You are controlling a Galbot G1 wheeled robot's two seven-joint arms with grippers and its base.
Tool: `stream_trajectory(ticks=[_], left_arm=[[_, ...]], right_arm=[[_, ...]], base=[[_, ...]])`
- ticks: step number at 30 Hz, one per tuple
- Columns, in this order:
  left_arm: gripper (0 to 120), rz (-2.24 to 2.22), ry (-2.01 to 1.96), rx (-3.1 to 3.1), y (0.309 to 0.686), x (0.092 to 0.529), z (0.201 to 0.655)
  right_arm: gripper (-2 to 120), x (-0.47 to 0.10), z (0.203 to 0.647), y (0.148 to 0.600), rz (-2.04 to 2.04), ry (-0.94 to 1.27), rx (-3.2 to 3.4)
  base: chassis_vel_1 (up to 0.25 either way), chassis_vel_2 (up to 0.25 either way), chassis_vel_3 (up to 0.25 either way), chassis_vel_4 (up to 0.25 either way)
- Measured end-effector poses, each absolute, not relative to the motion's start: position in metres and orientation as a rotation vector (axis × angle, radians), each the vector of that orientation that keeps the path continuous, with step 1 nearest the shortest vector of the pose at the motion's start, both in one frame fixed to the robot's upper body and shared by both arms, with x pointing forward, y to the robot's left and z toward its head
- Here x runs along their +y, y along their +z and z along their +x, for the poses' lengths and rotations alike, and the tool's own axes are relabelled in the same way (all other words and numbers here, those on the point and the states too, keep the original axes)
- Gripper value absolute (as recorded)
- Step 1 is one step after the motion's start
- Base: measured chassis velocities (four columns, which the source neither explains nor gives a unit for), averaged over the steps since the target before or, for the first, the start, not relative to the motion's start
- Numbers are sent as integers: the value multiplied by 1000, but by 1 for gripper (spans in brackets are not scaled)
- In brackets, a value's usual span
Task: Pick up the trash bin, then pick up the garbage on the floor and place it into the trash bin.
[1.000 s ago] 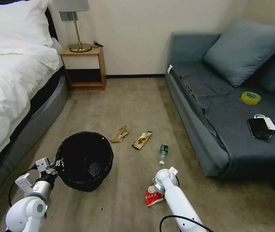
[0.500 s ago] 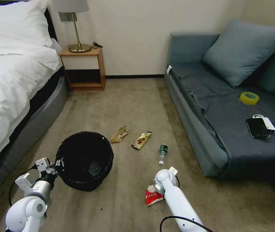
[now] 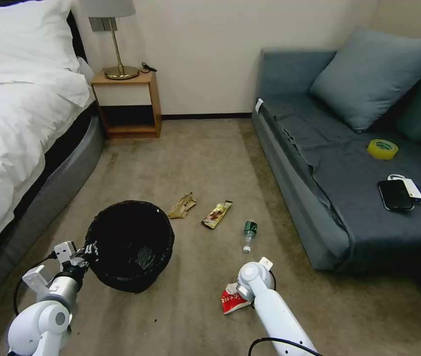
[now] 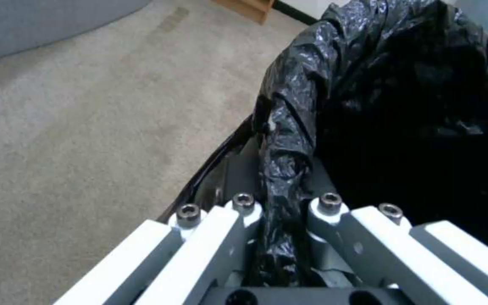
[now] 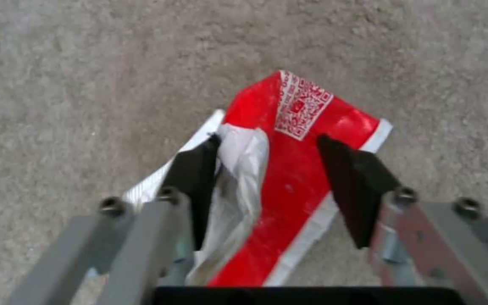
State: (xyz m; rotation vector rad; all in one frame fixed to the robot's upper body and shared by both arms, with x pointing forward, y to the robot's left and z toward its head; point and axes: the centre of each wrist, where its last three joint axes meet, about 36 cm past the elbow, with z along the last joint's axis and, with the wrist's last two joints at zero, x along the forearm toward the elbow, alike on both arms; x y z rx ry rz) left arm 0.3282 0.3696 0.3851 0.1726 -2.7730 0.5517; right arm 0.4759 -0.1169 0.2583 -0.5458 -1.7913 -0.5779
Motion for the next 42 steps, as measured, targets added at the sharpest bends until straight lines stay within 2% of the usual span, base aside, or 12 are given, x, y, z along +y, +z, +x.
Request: stream_trajectory(ticks=[2,3,6,7,8,10,11,12,24,34,37,42], left_arm=[[4,173,552,-2772,385,370,328],[4,173,552,-2772,385,370,328],[4,173,551,-2774,385,371,328],[4,173,551,-2774,385,371,328],[4,172,552,-2774,385,371,328],[4,171,553,-2775,385,371,328],[4,170,555,-2775,385,370,328],[4,168,557,-2775,385,370,328],[4,147,565,-2768,384,365,332],[4,111,571,-2739,382,359,334],[4,85,575,-2717,380,354,336],[4,39,578,-2686,377,343,341]], right_arm=[[34,-115,476,260,-539,-577,-1794],[34,-115,476,260,-539,-577,-1794],[21,-114,476,260,-535,-574,-1797],[21,-114,476,260,-535,-574,-1797],[14,-113,476,260,-533,-570,-1799],[11,-113,475,259,-533,-568,-1800],[2,-114,475,259,-534,-567,-1803],[1,-114,475,259,-535,-565,-1806],[0,-128,476,289,-529,-536,-1948],[0,-144,463,360,-408,-566,-2288],[0,-155,451,402,-266,-633,-2476],[0,-189,438,442,4,-621,-2773]], base=[[0,0,0,0],[0,0,0,0],[0,0,0,0],[0,0,0,0],[0,0,0,0],[0,0,0,0],[0,0,0,0],[0,0,0,0],[0,0,0,0],[0,0,0,0],[0,0,0,0],[0,0,0,0]])
